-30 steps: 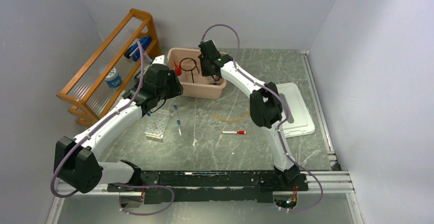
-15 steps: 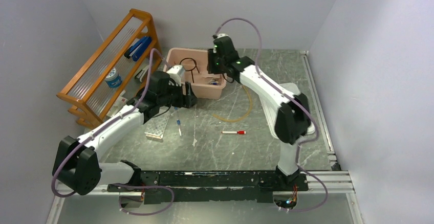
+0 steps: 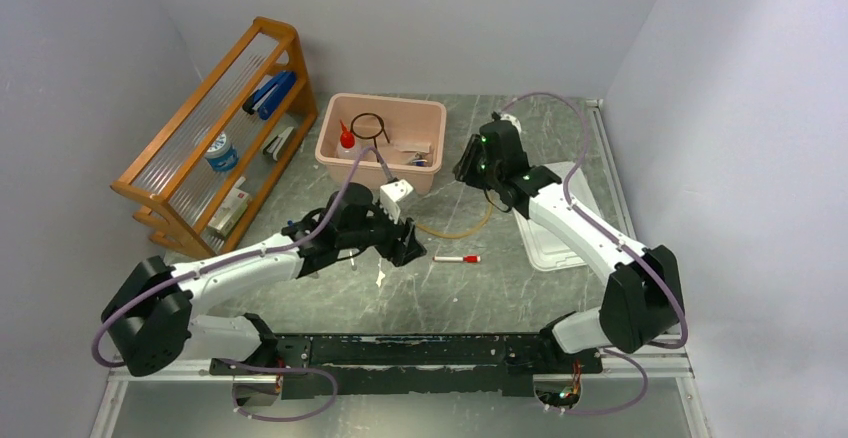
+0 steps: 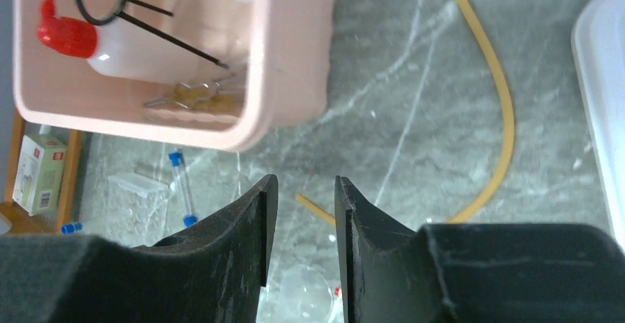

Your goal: Organize the chemistry lab equipment

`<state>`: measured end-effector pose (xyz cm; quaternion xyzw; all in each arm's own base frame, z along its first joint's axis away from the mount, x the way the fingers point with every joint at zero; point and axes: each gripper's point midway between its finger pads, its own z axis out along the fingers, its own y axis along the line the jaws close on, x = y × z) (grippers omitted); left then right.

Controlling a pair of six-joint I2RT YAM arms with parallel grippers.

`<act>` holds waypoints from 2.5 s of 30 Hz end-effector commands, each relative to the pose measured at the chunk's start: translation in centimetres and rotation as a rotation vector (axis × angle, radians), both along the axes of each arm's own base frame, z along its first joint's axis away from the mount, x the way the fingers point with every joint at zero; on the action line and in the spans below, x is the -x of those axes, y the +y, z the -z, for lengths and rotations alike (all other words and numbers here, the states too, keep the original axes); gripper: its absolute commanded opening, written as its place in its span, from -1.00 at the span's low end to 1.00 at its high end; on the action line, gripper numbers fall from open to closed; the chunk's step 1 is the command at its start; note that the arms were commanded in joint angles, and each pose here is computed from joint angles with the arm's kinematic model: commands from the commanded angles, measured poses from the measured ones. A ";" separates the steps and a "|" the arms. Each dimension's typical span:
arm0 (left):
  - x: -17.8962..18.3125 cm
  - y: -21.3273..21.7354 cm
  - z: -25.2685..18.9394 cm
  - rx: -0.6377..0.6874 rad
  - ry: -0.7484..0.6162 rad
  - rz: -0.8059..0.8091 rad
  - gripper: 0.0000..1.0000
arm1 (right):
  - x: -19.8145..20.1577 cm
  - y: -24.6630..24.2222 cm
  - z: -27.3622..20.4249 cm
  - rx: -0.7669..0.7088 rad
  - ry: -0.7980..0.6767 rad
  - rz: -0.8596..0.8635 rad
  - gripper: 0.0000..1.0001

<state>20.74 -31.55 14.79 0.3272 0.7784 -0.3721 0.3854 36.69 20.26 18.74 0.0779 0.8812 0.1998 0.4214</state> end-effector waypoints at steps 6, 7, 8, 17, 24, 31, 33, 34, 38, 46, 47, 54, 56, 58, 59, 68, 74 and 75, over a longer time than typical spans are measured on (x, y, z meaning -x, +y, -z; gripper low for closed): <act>0.2 -2.2 3.5 -0.066 -0.092 0.041 0.08 | 3.5 -1.0 1.5 -0.126 0.070 0.058 -0.24; -0.1 -2.2 4.1 -0.084 -0.096 0.029 0.02 | 3.8 -1.1 1.7 -0.127 0.071 0.058 -0.24; -0.4 -2.1 4.6 -0.104 -0.098 0.011 -0.01 | 4.0 -1.2 1.8 -0.125 0.073 0.056 -0.24; -1.4 -2.4 5.8 -0.121 -0.114 -0.029 -0.63 | 3.9 -1.7 1.7 -0.078 0.065 0.045 -0.24; -2.3 -2.2 2.7 -0.108 -0.110 -0.098 -0.90 | 4.1 0.6 -0.7 -0.047 -0.077 -0.217 -0.28; -4.8 -2.3 -3.0 -0.003 0.034 -0.168 -0.91 | 7.5 5.0 -2.6 -0.077 -0.310 -0.688 -0.24; -5.9 -1.9 -4.5 0.038 0.062 -0.193 -0.91 | 7.7 5.2 -3.7 -0.087 -0.388 -0.715 -0.19; -6.7 -1.6 -5.3 0.060 0.074 -0.211 -0.90 | 7.6 5.2 -4.5 -0.095 -0.418 -0.700 -0.17; -9.4 0.1 -7.2 0.151 0.143 -0.282 -0.91 | 6.1 4.9 -6.5 -0.104 -0.458 -0.619 0.06; -15.6 3.3 -11.0 0.355 0.303 -0.449 -0.91 | 1.0 4.6 -8.3 -0.169 -0.247 -0.334 0.08; -16.3 3.4 -11.6 0.384 0.304 -0.459 -0.91 | 0.8 5.1 -8.5 -0.207 -0.225 -0.324 0.09; -19.4 4.9 -13.3 0.556 0.397 -0.501 -0.91 | -1.0 7.9 -9.0 -0.460 -0.086 -0.245 0.10; -20.0 5.2 -13.7 0.592 0.405 -0.502 -0.91 | -1.6 8.5 -8.6 -0.491 -0.051 -0.232 0.10; -20.5 5.4 -13.7 0.606 0.421 -0.501 -0.90 | -2.3 8.9 -8.0 -0.513 -0.015 -0.218 0.09; -20.7 5.5 -13.7 0.615 0.429 -0.496 -0.91 | -2.5 9.3 -7.9 -0.531 -0.002 -0.223 0.09; -21.5 5.5 -13.3 0.619 0.440 -0.493 -0.89 | -3.4 12.1 -9.3 -0.739 -0.007 -0.313 -0.37; -22.1 6.6 -13.3 0.572 0.396 -0.532 -0.12 | -3.9 11.6 -10.0 -0.743 -0.071 -0.308 -0.86; -22.1 7.0 -12.8 0.542 0.396 -0.552 -0.01 | -4.1 11.3 -10.0 -0.735 -0.076 -0.306 -0.90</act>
